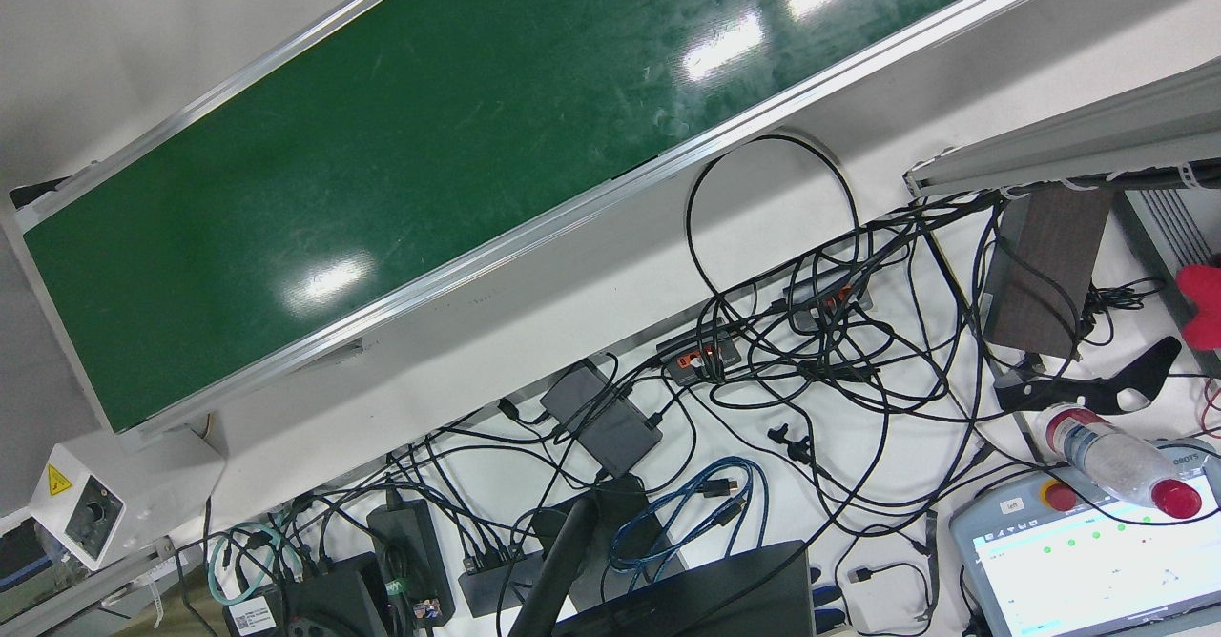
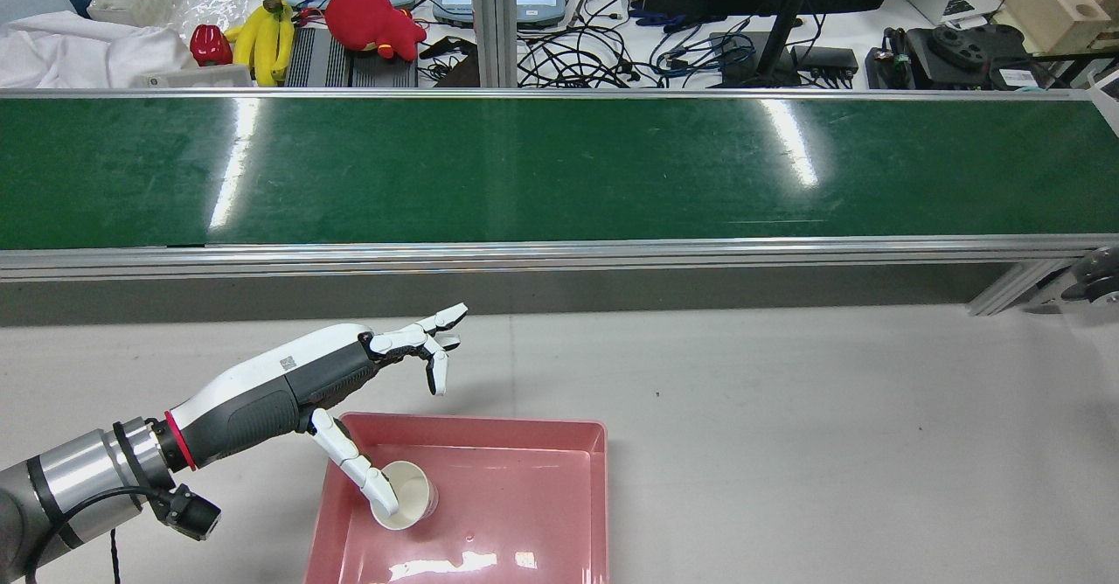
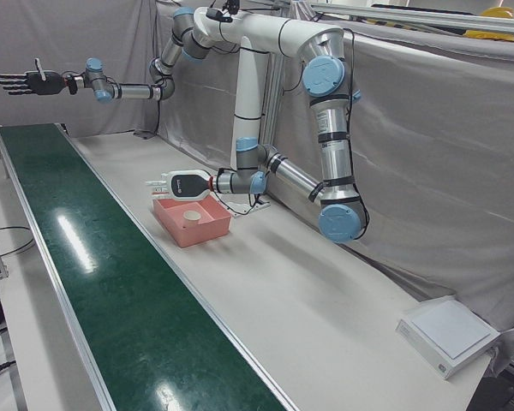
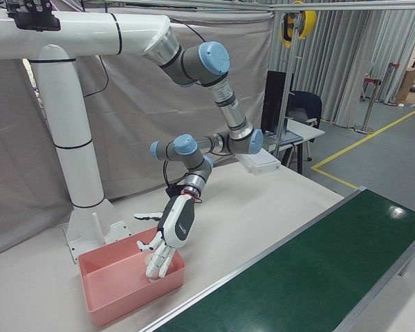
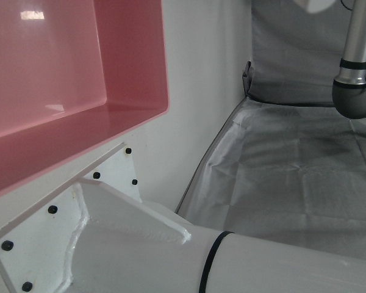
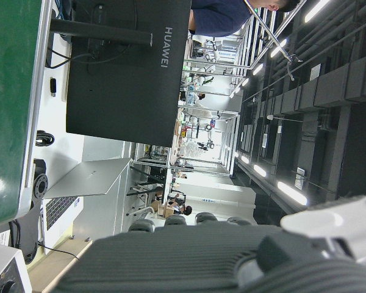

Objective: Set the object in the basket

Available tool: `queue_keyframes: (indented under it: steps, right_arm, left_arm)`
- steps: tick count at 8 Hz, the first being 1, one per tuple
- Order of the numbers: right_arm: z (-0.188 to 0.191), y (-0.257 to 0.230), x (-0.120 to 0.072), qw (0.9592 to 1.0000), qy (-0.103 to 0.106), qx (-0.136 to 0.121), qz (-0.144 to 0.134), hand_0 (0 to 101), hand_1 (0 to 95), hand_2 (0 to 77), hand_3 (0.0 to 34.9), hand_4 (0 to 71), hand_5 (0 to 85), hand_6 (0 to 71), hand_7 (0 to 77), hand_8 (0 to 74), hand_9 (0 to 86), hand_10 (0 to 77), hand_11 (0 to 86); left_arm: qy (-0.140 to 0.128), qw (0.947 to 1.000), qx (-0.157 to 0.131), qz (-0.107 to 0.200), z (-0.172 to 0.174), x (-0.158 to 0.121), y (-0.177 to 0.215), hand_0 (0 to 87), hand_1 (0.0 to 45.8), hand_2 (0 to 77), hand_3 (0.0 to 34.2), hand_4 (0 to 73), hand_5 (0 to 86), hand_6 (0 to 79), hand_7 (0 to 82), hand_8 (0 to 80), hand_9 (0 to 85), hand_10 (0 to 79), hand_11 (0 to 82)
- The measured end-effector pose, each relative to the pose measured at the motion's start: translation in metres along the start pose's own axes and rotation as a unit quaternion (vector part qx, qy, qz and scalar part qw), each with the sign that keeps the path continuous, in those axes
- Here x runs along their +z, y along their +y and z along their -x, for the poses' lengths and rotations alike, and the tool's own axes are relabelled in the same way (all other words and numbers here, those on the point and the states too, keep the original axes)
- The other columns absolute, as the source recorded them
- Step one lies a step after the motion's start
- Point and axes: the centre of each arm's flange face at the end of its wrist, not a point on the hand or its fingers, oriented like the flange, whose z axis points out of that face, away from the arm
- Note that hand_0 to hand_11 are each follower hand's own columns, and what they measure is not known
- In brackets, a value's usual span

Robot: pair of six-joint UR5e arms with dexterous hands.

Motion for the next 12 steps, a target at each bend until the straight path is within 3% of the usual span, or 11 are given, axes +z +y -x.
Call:
queue_keyframes:
  steps: [4, 6, 7, 9, 12]
  right_arm:
    - [0.0, 0.0, 0.0, 1.0, 0.0, 0.0, 0.0, 0, 0.0, 0.5, 0.0, 0.0, 0.0, 0.0, 0.5, 0.0, 0.0, 0.0, 0.0]
    - [0.0, 0.0, 0.0, 1.0, 0.0, 0.0, 0.0, 0, 0.0, 0.5, 0.0, 0.0, 0.0, 0.0, 0.5, 0.0, 0.0, 0.0, 0.0]
    - [0.0, 0.0, 0.0, 1.0, 0.0, 0.0, 0.0, 0, 0.0, 0.5, 0.0, 0.0, 0.0, 0.0, 0.5, 0.0, 0.0, 0.0, 0.0]
    - [0.0, 0.0, 0.0, 1.0, 0.0, 0.0, 0.0, 0, 0.0, 0.5, 0.0, 0.0, 0.0, 0.0, 0.5, 0.0, 0.0, 0.0, 0.0]
    - [0.001, 0.001, 0.0, 1.0, -0.001, 0.0, 0.001, 0, 0.0, 0.5, 0.0, 0.0, 0.0, 0.0, 0.5, 0.0, 0.0, 0.0, 0.0]
  left_arm:
    - [0.003, 1.0, -0.001, 0.0, -0.017, -0.014, 0.01, 59.8, 19.1, 0.5, 0.0, 20.7, 55.6, 3.8, 4.9, 8.7, 13.6, 1.6, 4.4]
    - [0.01, 0.9999, -0.006, 0.002, -0.026, -0.03, 0.01, 56.8, 16.9, 0.5, 0.0, 18.5, 62.2, 3.8, 4.9, 8.7, 15.3, 1.6, 4.4]
    - [0.019, 0.9998, -0.006, 0.0, -0.037, -0.046, 0.005, 55.8, 20.2, 2.2, 0.0, 13.6, 69.8, 3.8, 6.0, 10.4, 17.5, 2.2, 6.0]
    - [0.045, 0.9986, -0.016, -0.022, -0.064, -0.077, -0.019, 54.4, 17.5, 5.5, 0.0, 13.6, 69.8, 3.8, 7.1, 12.5, 19.1, 2.7, 6.0]
    - [0.116, 0.9895, -0.036, -0.079, -0.122, -0.126, -0.072, 54.4, 19.1, 3.3, 0.0, 15.8, 66.0, 5.5, 8.2, 13.1, 20.7, 3.3, 7.1]
